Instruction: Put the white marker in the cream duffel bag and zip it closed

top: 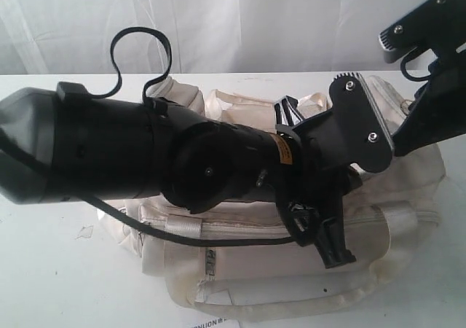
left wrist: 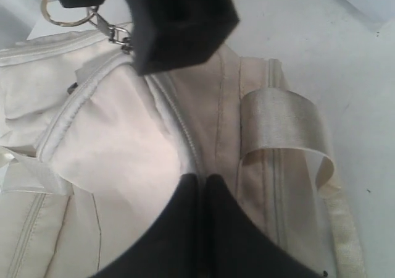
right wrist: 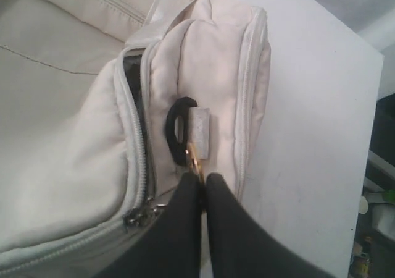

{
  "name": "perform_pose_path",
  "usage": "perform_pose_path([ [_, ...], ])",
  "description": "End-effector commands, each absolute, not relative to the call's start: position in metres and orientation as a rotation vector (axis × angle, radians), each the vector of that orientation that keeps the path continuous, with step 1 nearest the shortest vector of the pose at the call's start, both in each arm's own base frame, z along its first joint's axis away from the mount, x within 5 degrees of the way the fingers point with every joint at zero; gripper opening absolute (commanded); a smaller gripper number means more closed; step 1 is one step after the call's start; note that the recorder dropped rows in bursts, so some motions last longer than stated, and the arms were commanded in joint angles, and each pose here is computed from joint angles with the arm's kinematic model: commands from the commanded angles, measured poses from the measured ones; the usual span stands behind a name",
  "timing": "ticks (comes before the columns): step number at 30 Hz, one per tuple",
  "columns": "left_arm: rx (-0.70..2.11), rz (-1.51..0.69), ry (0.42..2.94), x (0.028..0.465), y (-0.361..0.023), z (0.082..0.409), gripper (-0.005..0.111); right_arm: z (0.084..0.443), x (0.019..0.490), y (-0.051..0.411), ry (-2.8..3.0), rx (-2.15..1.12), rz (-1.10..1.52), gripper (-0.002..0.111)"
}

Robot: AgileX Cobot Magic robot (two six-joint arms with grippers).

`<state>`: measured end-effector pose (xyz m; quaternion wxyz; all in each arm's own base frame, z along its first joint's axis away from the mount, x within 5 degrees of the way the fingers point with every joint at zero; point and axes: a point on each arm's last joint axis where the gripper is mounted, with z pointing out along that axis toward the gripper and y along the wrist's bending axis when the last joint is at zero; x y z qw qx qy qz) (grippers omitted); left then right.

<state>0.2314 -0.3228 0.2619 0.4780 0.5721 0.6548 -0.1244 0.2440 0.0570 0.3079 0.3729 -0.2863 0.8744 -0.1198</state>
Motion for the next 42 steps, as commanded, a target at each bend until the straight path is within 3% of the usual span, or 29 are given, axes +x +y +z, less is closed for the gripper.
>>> perform_pose_path([
  [1,1.434,-0.339,1.619,0.22,-0.328,0.263,0.0,0.308,0.251,0.053,2.194,-0.772,-0.385,0.0],
  [15,1.506,-0.355,1.648,0.21,-0.329,0.258,0.0,0.301,0.284,0.036,2.188,-0.689,-0.431,0.0],
  [35,1.526,-0.357,1.663,0.209,-0.329,0.257,0.0,0.308,0.372,0.056,2.12,-0.673,-0.409,0.0],
  [42,1.527,-0.357,1.665,0.209,-0.329,0.256,0.0,0.306,0.377,0.057,2.141,-0.656,-0.393,0.0],
])
